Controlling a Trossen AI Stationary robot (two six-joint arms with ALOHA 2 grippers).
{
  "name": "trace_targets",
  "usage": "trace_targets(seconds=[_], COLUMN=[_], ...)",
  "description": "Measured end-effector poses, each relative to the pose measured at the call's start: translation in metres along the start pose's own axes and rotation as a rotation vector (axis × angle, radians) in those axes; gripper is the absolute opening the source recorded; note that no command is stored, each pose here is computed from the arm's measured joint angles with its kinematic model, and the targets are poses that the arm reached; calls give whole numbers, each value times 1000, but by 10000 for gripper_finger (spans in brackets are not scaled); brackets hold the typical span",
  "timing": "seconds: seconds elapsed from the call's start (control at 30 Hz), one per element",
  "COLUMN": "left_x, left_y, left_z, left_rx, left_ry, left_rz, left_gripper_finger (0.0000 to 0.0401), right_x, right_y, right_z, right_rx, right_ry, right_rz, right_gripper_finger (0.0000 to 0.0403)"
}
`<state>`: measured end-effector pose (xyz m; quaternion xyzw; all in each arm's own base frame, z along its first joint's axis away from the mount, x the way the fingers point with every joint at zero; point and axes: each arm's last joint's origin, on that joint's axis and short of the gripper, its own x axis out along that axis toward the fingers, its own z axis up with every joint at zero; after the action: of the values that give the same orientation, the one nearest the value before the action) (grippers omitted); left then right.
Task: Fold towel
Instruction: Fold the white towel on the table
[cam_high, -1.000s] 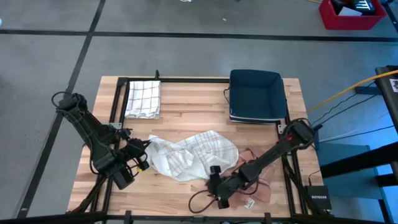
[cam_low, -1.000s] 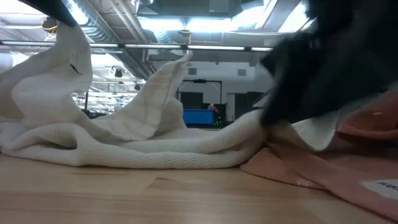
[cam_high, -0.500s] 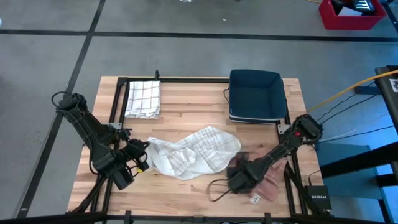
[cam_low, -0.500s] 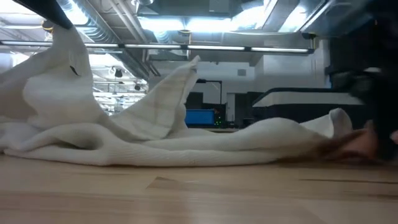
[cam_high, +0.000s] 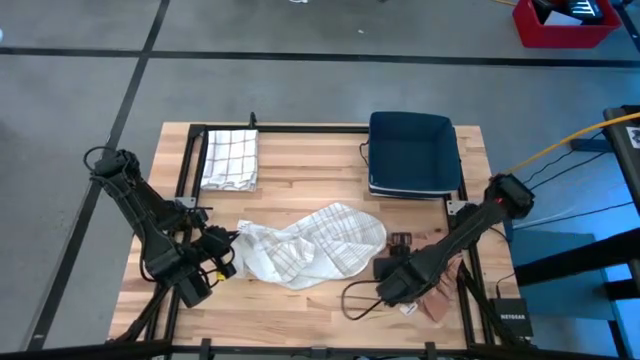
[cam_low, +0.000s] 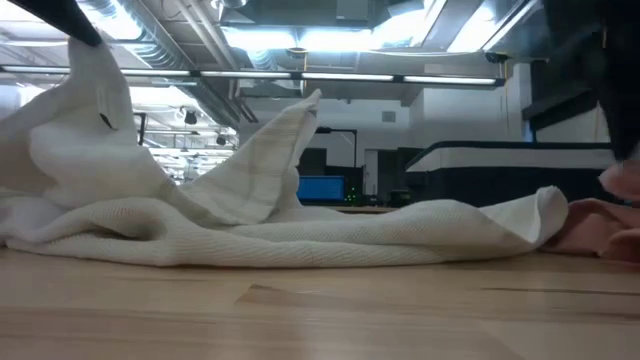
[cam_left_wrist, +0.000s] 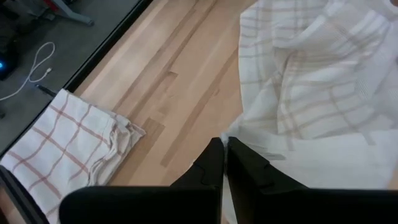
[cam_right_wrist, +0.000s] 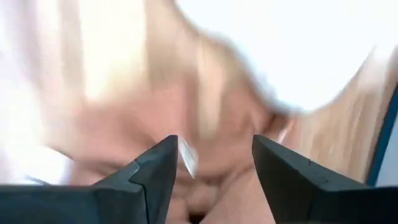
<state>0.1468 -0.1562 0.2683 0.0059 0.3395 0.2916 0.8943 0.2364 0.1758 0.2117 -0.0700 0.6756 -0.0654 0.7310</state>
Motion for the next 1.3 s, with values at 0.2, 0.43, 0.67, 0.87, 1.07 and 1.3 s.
trace_targets(seconds=[0.2,0.43,0.67,0.87,1.07,1.3], left_x=[0,0,0,0,0,0], left_y=[-1,-2,-6,-8,-8,-8], left_z=[0,1,2,2,2,2], left_rx=[26,26,21,44,42,72], left_ry=[-1,-9,-16,-20,-20,-21], left_rz=[-5,-12,-42,-56,-55,-54], left_gripper_finger=[4,4,4,4,4,4], right_x=[-41,0,28,28,29,32], right_y=[4,10,-13,-41,-67,-67], right_z=[28,58,75,97,118,120], right_rx=[67,145,71,-263,-552,-866], right_ry=[-408,-686,-723,-741,-811,-850], right_rz=[-6,12,-115,-276,-299,-209], right_gripper_finger=[211,211,211,211,211,211])
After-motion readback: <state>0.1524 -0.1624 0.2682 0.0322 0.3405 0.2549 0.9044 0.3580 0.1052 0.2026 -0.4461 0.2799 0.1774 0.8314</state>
